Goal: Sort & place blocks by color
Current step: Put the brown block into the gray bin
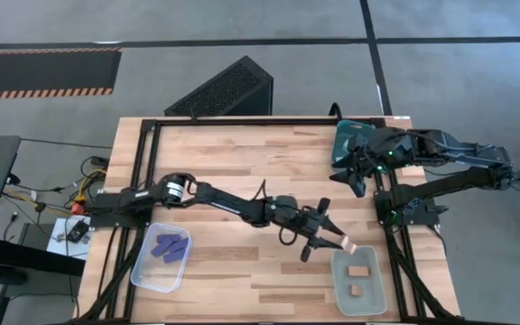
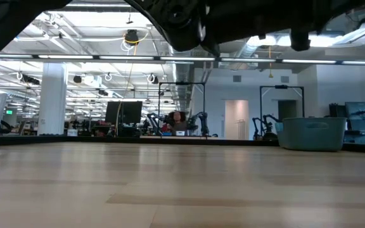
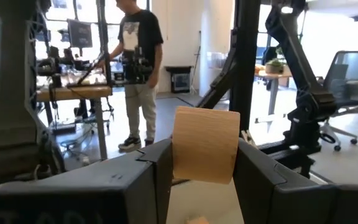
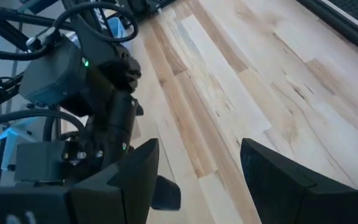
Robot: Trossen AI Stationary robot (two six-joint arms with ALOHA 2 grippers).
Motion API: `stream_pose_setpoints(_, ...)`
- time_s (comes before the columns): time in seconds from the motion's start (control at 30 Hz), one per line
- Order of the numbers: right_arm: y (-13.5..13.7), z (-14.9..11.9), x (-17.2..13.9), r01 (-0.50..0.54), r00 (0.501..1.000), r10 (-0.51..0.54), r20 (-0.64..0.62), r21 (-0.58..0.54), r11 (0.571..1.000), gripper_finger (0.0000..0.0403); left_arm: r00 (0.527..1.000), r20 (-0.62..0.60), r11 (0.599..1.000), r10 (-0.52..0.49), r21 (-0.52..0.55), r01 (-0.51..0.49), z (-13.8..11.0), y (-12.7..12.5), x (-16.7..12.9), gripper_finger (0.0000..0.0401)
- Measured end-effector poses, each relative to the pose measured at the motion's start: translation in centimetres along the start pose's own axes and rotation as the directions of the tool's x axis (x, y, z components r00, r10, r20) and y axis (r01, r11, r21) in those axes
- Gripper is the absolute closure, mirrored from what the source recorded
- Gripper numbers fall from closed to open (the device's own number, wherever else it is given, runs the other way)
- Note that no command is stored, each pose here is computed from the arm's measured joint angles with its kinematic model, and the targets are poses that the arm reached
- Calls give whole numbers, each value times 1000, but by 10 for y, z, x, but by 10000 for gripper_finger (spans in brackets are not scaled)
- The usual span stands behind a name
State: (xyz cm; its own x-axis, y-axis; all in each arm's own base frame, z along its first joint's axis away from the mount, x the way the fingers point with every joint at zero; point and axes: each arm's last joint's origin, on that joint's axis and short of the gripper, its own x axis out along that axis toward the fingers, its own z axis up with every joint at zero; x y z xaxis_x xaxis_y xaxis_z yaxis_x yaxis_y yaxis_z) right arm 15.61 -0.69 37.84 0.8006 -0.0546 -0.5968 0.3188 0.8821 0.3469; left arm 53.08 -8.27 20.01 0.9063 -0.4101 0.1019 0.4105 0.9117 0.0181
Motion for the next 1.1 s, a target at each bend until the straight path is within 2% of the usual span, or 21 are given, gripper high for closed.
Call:
stream_pose_setpoints(0.17,0,0,0,0,1000,0,-1,7,1000,154,1000,7,1000,17,1,-18,-1,2,4,292)
stream_pose_setpoints(0.43,0,1,1,1,1000,-1,4,-8,1000,154,995,-66,997,80,4,-80,-9,3,4,284)
stream_pose_setpoints(0.7,-2,7,2,5,998,-5,55,-7,1000,154,991,-102,996,83,-4,-84,-13,-2,5,285)
stream_pose_setpoints(0.83,-2,12,2,-5,995,5,97,-2,1000,154,998,-18,995,66,-71,-67,-19,-12,13,285)
stream_pose_setpoints(0.9,-1,13,2,-11,994,11,109,-1,1000,154,999,12,996,53,-69,-52,-20,-20,21,286)
stream_pose_setpoints(1.1,0,15,2,-21,992,18,124,24,999,154,999,-21,997,36,-71,-38,-30,-28,36,285)
